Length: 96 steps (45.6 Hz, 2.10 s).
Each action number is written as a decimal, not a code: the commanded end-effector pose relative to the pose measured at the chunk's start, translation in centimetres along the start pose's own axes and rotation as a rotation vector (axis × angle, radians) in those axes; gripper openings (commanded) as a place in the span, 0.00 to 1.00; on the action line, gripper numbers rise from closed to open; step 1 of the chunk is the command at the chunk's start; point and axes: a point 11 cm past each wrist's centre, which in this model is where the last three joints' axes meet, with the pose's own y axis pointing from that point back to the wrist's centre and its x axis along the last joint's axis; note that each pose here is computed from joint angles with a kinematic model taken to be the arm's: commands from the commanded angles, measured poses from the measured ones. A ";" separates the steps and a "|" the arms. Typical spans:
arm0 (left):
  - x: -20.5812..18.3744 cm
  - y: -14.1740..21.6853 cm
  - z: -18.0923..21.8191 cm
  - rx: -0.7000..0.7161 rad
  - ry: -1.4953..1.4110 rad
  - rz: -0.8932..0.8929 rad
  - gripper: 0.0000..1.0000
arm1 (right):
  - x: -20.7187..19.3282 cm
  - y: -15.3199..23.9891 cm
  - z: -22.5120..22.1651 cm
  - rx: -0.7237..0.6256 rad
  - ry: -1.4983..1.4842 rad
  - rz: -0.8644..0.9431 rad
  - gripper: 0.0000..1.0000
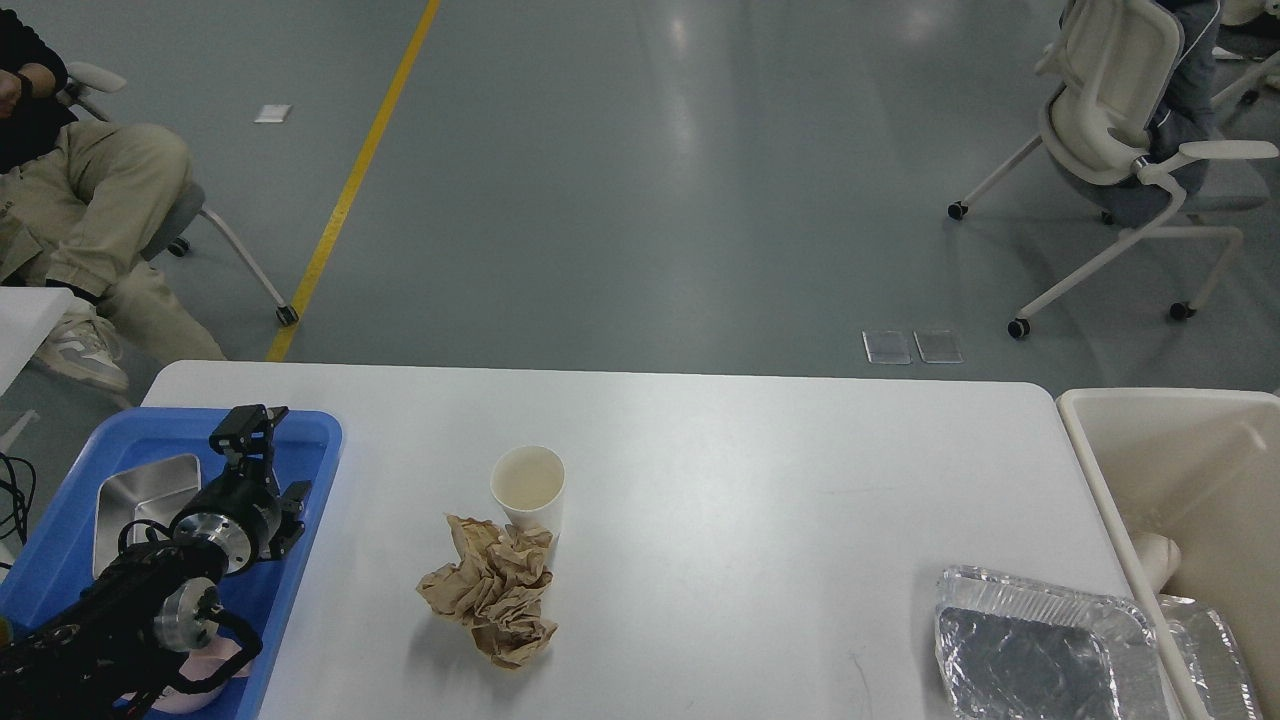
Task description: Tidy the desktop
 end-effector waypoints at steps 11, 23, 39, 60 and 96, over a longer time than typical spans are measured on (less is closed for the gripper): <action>0.0 0.0 0.0 -0.001 0.000 0.000 0.97 | -2.7 0.6 0.6 -0.153 0.257 -0.253 1.00; 0.5 0.1 -0.3 -0.004 0.001 0.013 0.97 | -4.6 1.2 5.8 -0.441 0.695 -0.425 1.00; 0.9 0.3 -0.5 -0.002 0.001 0.014 0.97 | -7.2 3.5 18.5 -0.751 0.879 -0.646 1.00; 1.4 0.6 -0.8 -0.013 0.002 0.026 0.97 | -8.6 4.7 24.0 -0.809 0.848 -0.683 1.00; 1.9 1.1 -1.8 -0.022 0.004 0.036 0.97 | -5.3 6.4 25.0 -0.895 0.825 -0.600 1.00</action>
